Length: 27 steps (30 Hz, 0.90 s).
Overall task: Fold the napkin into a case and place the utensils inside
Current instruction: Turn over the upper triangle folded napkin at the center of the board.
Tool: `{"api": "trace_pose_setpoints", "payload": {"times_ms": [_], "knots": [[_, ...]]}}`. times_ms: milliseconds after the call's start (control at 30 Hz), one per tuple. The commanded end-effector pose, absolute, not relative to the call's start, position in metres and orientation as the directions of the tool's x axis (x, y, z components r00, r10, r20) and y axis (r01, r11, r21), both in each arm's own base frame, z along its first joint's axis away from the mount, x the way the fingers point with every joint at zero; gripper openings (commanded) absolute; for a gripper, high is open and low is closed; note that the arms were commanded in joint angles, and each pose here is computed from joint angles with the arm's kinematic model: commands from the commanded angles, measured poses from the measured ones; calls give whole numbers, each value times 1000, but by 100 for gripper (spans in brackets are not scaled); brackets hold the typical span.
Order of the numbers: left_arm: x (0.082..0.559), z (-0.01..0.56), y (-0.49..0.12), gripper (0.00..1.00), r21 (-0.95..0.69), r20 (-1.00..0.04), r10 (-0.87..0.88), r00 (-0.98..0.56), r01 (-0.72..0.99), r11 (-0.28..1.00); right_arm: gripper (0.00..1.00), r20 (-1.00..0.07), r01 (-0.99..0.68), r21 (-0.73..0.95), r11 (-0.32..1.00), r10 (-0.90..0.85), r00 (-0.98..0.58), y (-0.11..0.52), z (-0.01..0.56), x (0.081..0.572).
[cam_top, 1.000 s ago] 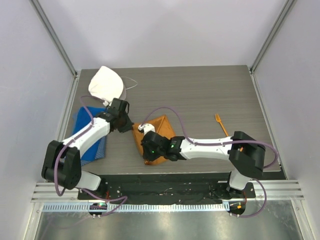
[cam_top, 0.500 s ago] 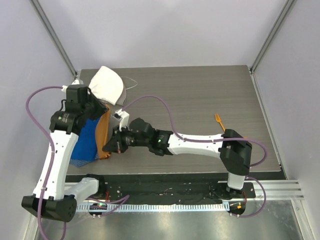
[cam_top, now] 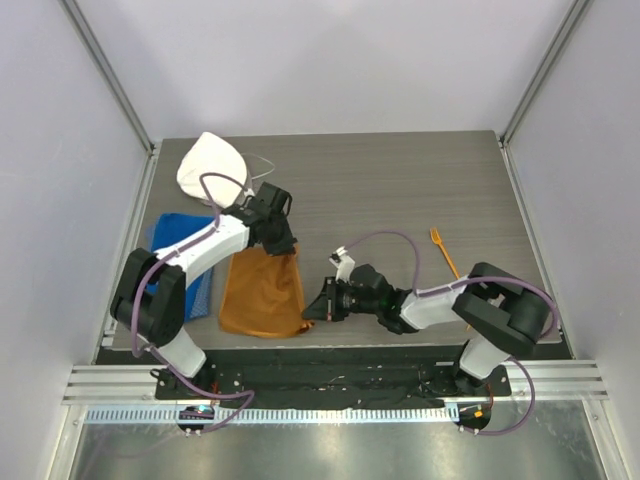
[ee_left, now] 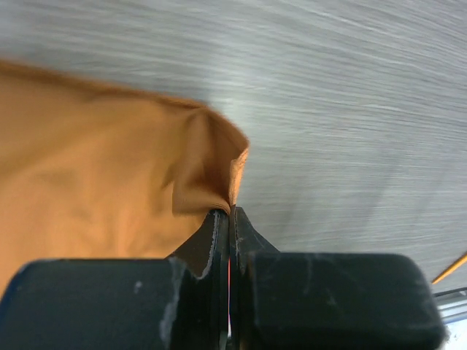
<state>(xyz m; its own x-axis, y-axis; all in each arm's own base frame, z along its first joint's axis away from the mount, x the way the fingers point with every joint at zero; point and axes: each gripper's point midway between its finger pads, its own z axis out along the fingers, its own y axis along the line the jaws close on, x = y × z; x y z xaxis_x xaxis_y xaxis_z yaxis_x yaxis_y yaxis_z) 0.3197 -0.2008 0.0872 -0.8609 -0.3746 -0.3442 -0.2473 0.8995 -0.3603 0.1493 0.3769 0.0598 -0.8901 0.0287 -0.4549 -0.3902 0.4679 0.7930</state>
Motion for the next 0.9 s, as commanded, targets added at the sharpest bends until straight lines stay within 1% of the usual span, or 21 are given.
{"api": "trace_pose_setpoints", "payload": {"times_ms": [0, 100, 133, 200, 233, 267, 300, 333, 367, 400, 467, 533, 567, 633, 667, 733, 767, 833, 867], "knots": [[401, 159, -239, 0, -551, -565, -495, -661, -145, 822, 1, -434, -418, 833, 364, -41, -900, 357, 77, 117], [401, 155, -249, 0, -553, -554, -493, -670, -146, 820, 1, -451, -421, 811, 406, -24, -892, 345, 76, 125], [400, 161, -248, 0, -563, -557, -503, -661, -145, 814, 1, -456, -430, 788, 441, -50, -888, 340, 71, 125], [397, 167, -240, 0, -558, -567, -511, -647, -156, 815, 1, -463, -436, 772, 462, -60, -884, 342, 77, 129], [395, 182, -237, 0, -566, -580, -513, -633, -138, 812, 1, -484, -455, 762, 461, -63, -873, 344, 84, 132], [394, 194, -236, 0, -575, -585, -514, -627, -127, 808, 1, -519, -488, 752, 444, -59, -853, 354, 102, 138], [390, 200, -232, 0, -569, -587, -509, -630, -127, 813, 1, -504, -480, 733, 482, -89, -859, 353, 100, 138], [388, 218, -225, 0, -580, -600, -517, -610, -113, 807, 1, -525, -503, 714, 487, -102, -845, 359, 108, 138], [388, 232, -222, 0, -590, -607, -525, -597, -103, 800, 1, -581, -557, 695, 455, -101, -807, 374, 137, 145], [383, 237, -216, 0, -591, -601, -527, -600, -110, 799, 1, -581, -561, 685, 464, -116, -805, 377, 143, 143], [383, 261, -197, 0, -623, -601, -565, -565, -111, 774, 1, -616, -599, 687, 412, -107, -780, 399, 177, 145], [378, 272, -187, 0, -651, -578, -581, -572, -105, 752, 1, -620, -610, 690, 388, -117, -776, 412, 192, 143], [378, 283, -170, 0, -665, -577, -607, -546, -118, 738, 1, -648, -637, 682, 359, -108, -754, 427, 215, 141], [372, 290, -160, 0, -694, -544, -617, -569, -109, 712, 1, -651, -652, 664, 366, -145, -745, 440, 213, 139], [375, 293, -143, 0, -700, -538, -639, -549, -131, 702, 1, -670, -673, 663, 329, -140, -729, 454, 233, 133], [365, 305, -132, 0, -715, -531, -642, -553, -114, 690, 1, -664, -677, 666, 314, -166, -730, 470, 231, 128], [366, 310, -115, 0, -717, -533, -661, -527, -132, 684, 1, -680, -689, 667, 284, -148, -718, 480, 249, 128], [357, 326, -101, 0, -730, -540, -669, -511, -113, 675, 1, -671, -695, 669, 263, -189, -717, 498, 243, 116], [351, 329, -92, 0, -729, -537, -675, -506, -123, 673, 1, -680, -704, 670, 235, -186, -709, 509, 257, 113]]}}
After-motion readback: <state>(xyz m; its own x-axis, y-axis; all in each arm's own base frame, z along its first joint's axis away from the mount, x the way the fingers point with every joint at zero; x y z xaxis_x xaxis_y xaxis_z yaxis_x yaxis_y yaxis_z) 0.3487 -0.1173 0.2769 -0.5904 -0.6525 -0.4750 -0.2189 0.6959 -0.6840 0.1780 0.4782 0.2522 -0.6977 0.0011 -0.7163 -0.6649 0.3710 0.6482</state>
